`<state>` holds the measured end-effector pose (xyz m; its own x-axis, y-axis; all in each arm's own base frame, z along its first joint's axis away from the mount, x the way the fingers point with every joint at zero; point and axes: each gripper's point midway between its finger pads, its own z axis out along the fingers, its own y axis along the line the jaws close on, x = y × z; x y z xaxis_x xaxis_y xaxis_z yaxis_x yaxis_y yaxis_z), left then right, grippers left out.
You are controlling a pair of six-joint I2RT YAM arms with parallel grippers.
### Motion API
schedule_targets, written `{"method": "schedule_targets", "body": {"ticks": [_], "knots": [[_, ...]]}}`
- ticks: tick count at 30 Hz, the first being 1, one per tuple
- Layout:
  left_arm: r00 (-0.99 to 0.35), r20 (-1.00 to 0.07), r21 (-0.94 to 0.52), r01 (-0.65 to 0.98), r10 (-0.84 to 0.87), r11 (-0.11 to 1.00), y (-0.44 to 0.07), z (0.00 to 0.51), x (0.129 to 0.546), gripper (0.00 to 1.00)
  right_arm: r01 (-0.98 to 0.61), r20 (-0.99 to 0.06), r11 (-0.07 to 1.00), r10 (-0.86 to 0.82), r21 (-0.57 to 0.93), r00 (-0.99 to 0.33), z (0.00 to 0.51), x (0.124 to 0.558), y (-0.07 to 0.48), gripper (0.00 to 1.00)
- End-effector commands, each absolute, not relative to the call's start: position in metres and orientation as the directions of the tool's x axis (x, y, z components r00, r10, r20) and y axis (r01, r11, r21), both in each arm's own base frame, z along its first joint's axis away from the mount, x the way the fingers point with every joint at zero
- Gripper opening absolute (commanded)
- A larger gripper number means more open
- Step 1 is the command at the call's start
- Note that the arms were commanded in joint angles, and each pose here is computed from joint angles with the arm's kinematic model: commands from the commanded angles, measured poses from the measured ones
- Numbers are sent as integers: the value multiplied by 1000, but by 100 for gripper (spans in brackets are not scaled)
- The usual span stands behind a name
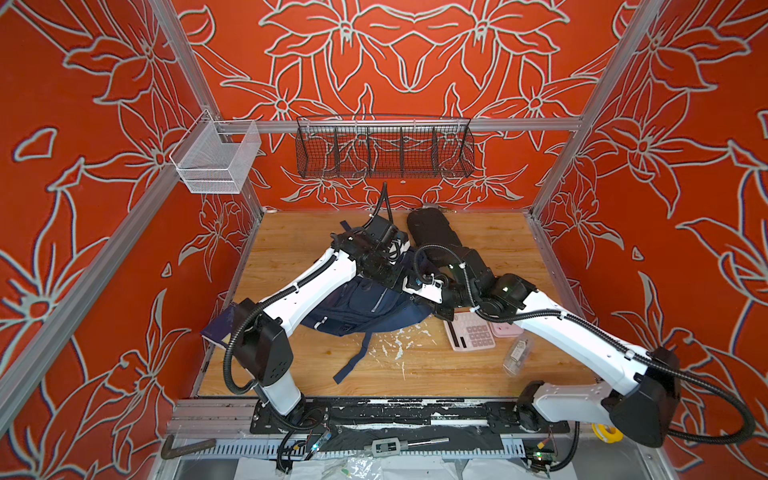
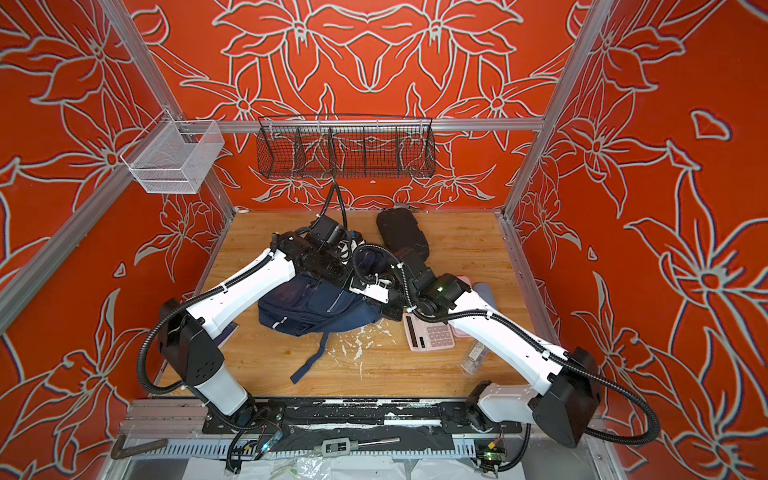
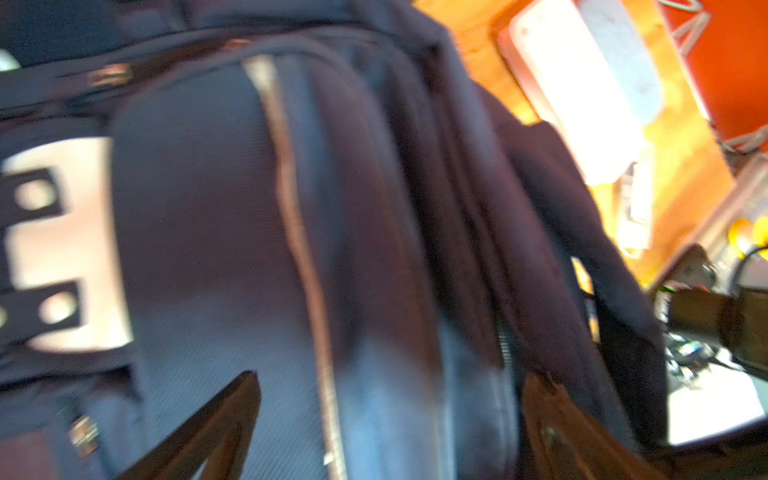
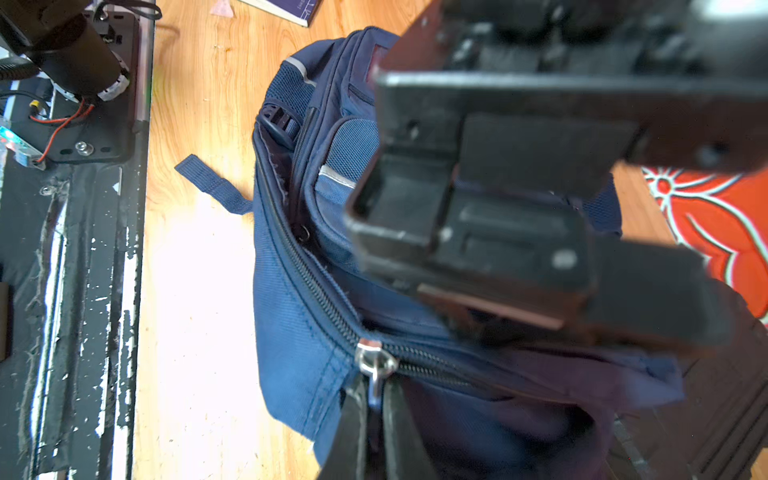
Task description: Pack the student bag
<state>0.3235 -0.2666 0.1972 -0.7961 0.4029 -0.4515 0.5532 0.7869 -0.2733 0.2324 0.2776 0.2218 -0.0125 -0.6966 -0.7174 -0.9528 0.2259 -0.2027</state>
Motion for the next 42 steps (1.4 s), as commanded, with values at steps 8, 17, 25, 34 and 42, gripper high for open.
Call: {"method": "schedule_targets", "body": {"ticks": [8,17,25,34,42], "knots": [[-816,-225,-111,564,532,818,-270,142,317,94,-936,-807,248,-587,-250,60,265,232,285,0],[-878,-199,-33,449,435,893,-275,146,342,0,-931,-804,277,-594,-237,28,266,237,285,0],[-925,-370,-271,194,84,943,-265,221,389,0,-928,-768,324,-637,-186,-69,256,231,292,0],[-875,-447,-440,33,-187,897,-244,270,426,0,-921,-753,371,-639,-119,-160,235,222,343,0],[-838,-436,-504,-77,-330,860,-212,287,440,0,-891,-776,430,-607,-142,-169,240,238,354,0]]}}
